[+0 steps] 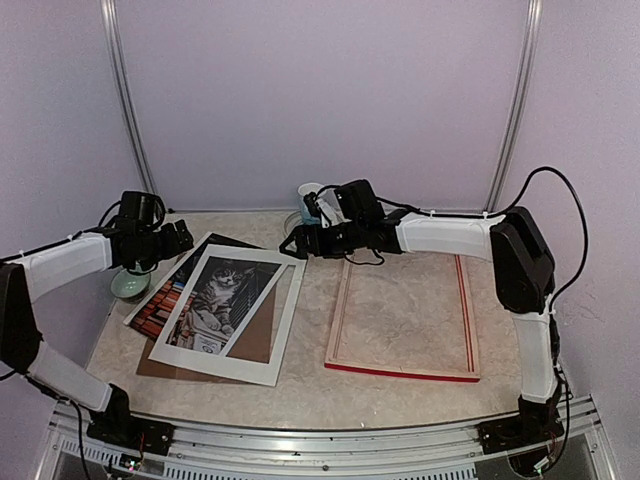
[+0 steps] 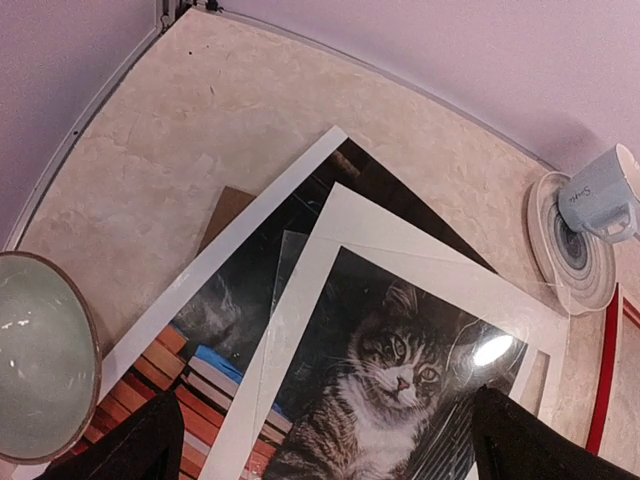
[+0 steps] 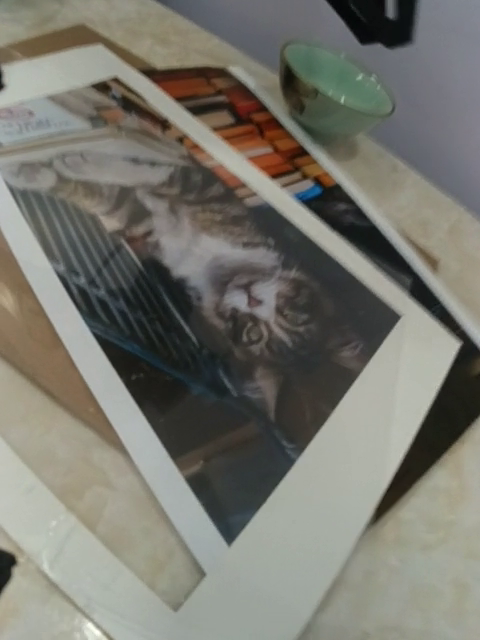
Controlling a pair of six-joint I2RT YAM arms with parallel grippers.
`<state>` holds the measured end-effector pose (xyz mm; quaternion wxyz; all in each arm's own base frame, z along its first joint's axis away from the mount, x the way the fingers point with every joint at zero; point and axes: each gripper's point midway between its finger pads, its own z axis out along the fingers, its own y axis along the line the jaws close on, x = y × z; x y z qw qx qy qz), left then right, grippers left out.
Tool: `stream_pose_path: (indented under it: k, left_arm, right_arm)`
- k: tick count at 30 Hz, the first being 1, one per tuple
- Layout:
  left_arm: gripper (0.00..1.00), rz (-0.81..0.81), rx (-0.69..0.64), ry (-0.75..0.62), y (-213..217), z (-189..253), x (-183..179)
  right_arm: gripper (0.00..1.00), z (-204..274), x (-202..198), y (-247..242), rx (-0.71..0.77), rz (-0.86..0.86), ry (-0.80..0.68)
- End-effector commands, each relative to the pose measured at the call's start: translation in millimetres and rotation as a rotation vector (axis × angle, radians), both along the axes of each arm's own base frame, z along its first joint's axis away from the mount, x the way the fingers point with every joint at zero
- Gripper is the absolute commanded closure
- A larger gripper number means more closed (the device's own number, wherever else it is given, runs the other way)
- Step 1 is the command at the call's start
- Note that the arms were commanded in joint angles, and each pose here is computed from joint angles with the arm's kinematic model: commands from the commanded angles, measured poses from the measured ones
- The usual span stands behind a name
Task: Put the photo into the frame
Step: Pick up the glass panel from the mat board.
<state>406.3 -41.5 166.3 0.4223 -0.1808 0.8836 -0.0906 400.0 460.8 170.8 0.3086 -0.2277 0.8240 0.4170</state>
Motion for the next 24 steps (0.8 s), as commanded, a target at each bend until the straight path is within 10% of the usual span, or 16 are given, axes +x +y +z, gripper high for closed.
stream_pose_path:
  k: [1,24]
  left_arm:
    - [0.01,-0.009,0.003,0.097,-18.3,-28.2,-18.7]
    - [0.04,0.003,-0.207,0.186,-49.8,-105.3,-65.3]
  right_arm:
    - [0.01,-18.5,9.9,12.6,-0.031,-0.018,0.065]
    - [0.10,-120.0,-5.8,-0.9,-0.146,-0.023,0.291]
